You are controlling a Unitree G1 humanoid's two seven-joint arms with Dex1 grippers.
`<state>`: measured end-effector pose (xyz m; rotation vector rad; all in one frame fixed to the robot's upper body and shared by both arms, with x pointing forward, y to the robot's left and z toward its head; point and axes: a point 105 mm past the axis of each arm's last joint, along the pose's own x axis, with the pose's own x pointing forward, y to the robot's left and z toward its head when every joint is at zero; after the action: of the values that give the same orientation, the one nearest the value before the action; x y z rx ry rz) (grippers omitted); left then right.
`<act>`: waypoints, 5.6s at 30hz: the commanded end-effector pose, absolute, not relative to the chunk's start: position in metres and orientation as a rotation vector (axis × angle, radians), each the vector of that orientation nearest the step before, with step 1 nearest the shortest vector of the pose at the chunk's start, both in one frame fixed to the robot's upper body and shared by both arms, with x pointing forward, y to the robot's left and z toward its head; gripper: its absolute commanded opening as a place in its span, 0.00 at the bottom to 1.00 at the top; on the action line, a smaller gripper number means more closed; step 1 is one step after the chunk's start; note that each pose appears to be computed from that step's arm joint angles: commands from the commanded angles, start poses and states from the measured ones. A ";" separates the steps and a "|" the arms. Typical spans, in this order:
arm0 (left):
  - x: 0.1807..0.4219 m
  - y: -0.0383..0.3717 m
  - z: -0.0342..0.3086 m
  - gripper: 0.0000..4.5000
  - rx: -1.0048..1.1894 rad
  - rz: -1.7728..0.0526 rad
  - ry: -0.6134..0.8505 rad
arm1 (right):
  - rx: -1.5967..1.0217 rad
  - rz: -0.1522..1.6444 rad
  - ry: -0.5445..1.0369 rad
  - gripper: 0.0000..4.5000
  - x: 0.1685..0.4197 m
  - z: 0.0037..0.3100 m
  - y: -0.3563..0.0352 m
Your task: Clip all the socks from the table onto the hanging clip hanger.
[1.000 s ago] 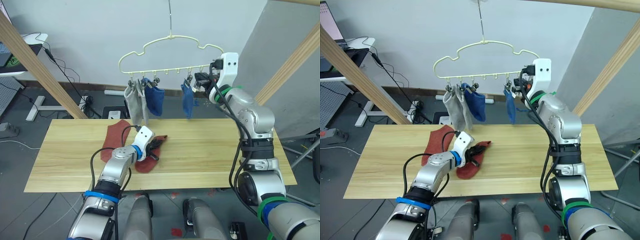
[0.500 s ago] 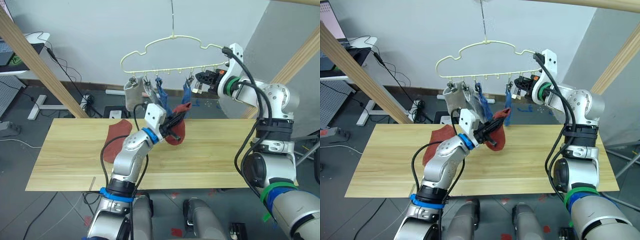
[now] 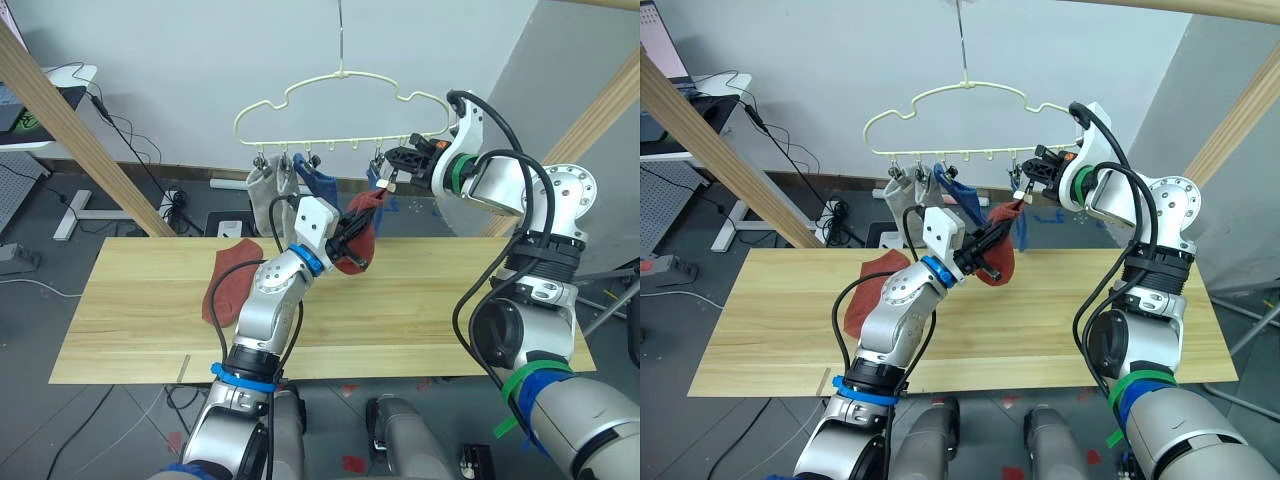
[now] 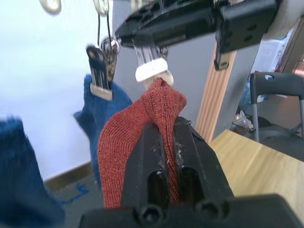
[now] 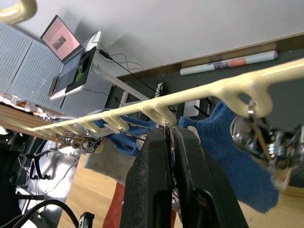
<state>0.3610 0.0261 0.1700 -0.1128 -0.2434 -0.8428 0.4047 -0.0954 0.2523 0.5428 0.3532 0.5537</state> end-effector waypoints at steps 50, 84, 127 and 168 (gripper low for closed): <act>0.355 0.040 0.176 0.99 -0.417 -0.949 -0.052 | 0.381 0.603 0.154 1.00 0.353 0.253 -0.123; 0.294 0.131 0.207 1.00 -0.057 -0.854 -0.114 | -0.048 0.214 -0.299 0.64 0.403 0.248 -0.104; 0.290 0.127 0.205 1.00 -0.060 -0.843 -0.111 | 0.097 0.182 -0.301 0.45 0.435 0.264 -0.076; 0.292 0.123 0.205 1.00 -0.064 -0.847 -0.108 | 0.161 0.229 -0.270 0.45 0.432 0.262 -0.057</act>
<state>0.2963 0.1290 0.1968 -0.0634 -0.0710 -0.8198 0.4364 -0.0612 0.2404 0.1464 -0.2018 0.2088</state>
